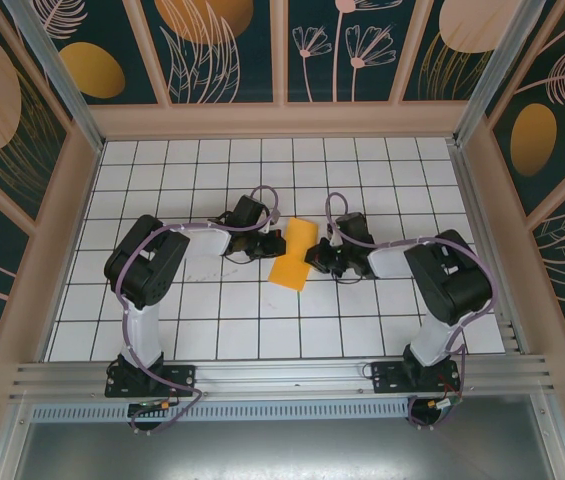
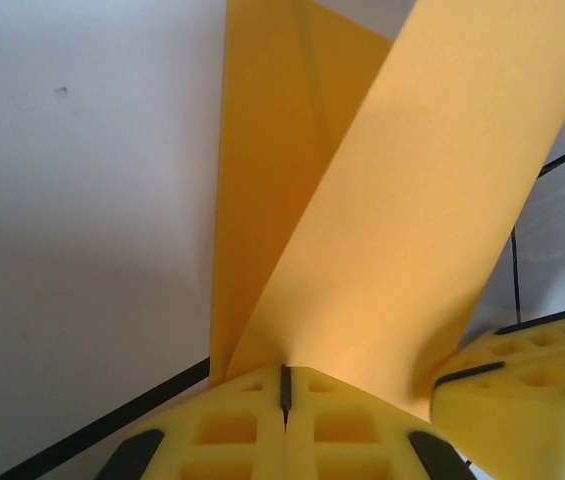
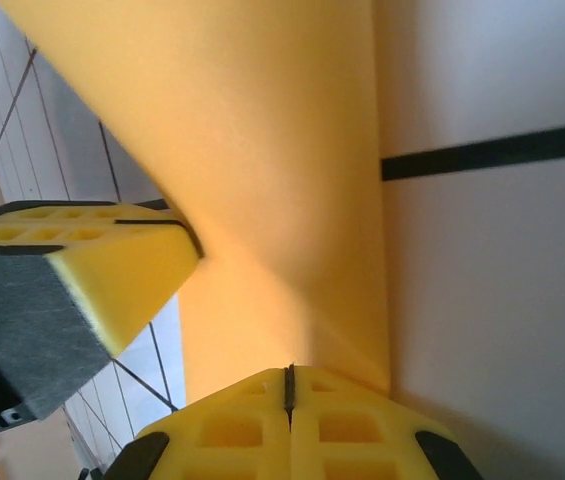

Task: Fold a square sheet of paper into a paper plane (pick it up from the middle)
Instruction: Fold the square sheet of paper in half at the center of the table.

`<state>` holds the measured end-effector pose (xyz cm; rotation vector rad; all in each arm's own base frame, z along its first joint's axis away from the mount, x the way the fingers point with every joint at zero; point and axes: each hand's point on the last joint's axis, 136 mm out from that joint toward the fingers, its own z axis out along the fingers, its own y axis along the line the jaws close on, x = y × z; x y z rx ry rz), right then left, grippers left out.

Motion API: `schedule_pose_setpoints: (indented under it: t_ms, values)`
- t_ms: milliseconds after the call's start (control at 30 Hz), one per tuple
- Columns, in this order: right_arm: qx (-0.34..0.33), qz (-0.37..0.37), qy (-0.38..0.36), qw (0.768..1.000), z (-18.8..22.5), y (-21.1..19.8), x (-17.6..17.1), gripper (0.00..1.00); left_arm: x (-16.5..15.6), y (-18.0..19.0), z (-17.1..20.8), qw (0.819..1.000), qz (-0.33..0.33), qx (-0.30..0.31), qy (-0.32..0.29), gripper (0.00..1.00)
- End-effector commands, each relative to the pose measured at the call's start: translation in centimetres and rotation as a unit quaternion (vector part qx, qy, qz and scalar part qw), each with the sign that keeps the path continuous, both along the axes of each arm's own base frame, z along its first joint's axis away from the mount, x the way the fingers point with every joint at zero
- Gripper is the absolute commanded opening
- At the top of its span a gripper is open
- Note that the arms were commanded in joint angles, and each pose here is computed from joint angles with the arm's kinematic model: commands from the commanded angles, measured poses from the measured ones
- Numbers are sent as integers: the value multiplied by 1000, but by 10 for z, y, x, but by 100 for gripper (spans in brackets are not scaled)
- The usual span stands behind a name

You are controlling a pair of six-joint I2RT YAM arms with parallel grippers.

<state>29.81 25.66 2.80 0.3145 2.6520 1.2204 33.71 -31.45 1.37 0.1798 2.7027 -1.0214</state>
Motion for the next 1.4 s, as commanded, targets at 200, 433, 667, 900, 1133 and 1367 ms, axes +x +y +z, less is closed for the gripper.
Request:
schedule_pose_setpoints:
  t_ms: [200, 433, 667, 900, 1133, 1367]
  values:
    - [-23, -8, -29, 999, 8, -6, 34, 0, -27, 20, -42, 997, -4, 57, 55, 0]
    - [-60, -25, 15, 998, -32, -22, 22, 0, -28, 21, -42, 997, -5, 57, 55, 0]
    - [-29, -18, -6, 999, 2, -14, 37, 0, -30, 21, -43, 997, -6, 58, 55, 0]
    - [-20, -21, -29, 999, 19, -17, 65, 0, -30, 22, -42, 997, -7, 58, 54, 0]
    - [-37, -36, 22, 998, -23, -26, 55, 0, -30, 22, -42, 997, -7, 59, 54, 0]
    - [-37, -33, 20, 999, -11, -25, 62, 0, -31, 23, -43, 997, -8, 60, 55, 0]
